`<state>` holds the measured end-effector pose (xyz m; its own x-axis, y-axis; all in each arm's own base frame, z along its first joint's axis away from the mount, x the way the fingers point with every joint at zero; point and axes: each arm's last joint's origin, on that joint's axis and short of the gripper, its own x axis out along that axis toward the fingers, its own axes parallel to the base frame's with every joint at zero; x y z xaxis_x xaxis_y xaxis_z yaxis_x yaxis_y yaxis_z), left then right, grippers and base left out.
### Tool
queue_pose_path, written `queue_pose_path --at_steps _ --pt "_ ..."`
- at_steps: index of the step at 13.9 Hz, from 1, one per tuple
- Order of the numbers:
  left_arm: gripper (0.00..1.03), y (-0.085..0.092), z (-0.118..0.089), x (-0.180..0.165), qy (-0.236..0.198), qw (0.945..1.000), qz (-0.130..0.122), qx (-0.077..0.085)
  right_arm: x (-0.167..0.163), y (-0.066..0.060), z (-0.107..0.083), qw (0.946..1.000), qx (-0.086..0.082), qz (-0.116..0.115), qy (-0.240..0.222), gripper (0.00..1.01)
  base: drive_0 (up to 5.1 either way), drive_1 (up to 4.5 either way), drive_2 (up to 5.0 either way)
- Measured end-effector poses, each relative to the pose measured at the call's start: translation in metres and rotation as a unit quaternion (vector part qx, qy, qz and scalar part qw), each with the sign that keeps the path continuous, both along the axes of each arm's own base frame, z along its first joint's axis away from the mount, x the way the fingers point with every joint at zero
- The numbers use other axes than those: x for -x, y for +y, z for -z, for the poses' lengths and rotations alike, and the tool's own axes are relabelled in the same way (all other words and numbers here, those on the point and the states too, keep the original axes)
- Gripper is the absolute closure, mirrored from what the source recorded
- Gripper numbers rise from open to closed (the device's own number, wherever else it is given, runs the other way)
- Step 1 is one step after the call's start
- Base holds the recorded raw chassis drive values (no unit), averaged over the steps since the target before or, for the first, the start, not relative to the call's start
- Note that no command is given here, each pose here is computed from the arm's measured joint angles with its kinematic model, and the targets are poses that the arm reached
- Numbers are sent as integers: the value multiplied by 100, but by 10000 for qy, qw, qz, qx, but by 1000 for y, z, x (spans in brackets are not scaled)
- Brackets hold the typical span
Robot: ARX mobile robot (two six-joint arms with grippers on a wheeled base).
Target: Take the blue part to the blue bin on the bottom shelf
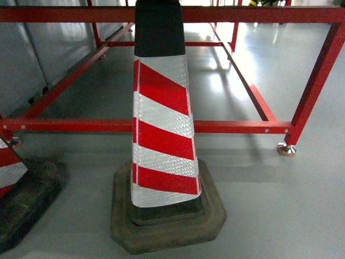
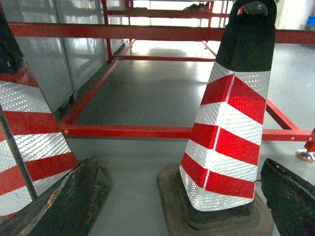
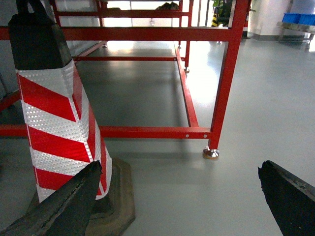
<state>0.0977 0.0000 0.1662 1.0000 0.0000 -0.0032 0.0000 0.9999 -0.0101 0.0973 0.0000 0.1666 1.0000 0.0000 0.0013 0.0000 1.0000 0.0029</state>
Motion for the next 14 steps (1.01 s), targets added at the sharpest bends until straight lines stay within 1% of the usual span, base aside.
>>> queue_pose_path --at_steps 14 --pt "5 0 0 0 0 10000 0 0 0 0 0 10000 0 0 2 3 0 0 0"
